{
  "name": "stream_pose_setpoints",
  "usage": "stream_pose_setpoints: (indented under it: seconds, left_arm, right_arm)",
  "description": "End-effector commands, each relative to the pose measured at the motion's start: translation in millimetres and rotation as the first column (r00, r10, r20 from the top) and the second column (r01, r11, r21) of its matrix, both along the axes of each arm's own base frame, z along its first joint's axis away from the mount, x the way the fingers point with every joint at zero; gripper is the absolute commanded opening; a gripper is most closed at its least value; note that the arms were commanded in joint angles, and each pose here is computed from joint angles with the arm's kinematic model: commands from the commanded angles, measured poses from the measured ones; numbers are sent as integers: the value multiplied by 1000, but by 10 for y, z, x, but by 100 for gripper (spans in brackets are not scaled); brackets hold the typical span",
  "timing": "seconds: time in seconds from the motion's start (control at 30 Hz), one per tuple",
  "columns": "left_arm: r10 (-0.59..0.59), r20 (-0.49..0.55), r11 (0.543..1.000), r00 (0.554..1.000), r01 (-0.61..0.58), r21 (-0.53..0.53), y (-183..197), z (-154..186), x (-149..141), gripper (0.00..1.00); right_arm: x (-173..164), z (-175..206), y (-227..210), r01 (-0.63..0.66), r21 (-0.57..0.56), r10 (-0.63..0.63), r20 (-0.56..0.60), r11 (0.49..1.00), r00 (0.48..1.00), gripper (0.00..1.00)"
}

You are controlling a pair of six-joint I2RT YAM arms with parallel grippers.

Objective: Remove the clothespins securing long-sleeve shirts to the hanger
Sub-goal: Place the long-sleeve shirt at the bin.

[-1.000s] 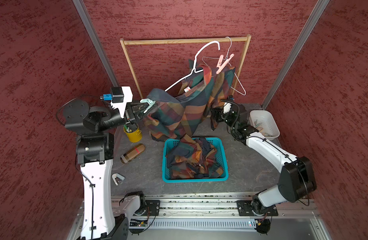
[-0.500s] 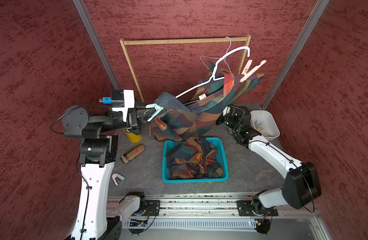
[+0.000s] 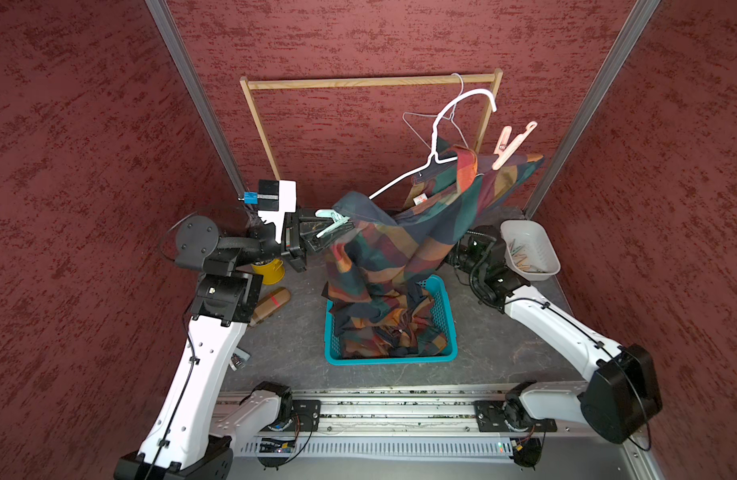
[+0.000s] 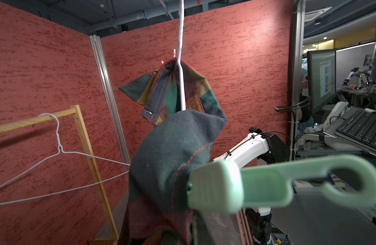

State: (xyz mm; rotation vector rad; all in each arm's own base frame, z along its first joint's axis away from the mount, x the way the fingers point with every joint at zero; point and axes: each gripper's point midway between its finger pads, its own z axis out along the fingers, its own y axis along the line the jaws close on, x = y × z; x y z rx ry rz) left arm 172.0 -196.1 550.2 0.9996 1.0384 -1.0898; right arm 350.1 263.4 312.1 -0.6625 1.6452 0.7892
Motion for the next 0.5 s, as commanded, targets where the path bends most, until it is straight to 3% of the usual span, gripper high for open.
stream_pose_setpoints:
  seconds: [0.0, 0.13, 0.2, 0.3, 0.47]
  left_arm:
    - [-32, 10, 996, 999, 32, -78, 45, 72, -216, 0]
    - [19, -143, 999, 990, -25, -44, 30, -394, -48, 0]
    - [-8, -222, 1000, 975, 3, -22, 2, -643, -23, 0]
    - [-40, -329, 999, 944, 43, 1, -32, -1011, 12, 0]
    - [48, -492, 995, 869, 2, 100, -33, -1723, 238, 0]
  right_arm:
    - [-316, -147, 202, -143, -49, 142, -23, 989, 990, 69]
    - [-568, -383, 331, -231, -47, 226, -93, 972, 970, 69]
    - [-682, -510, 358, -256, -36, 249, -134, 966, 959, 69]
    - [-829, -739, 364, -265, -39, 252, -207, 963, 945, 69]
    - [-1120, -1134, 363, -278, -20, 257, -325, 960, 910, 69]
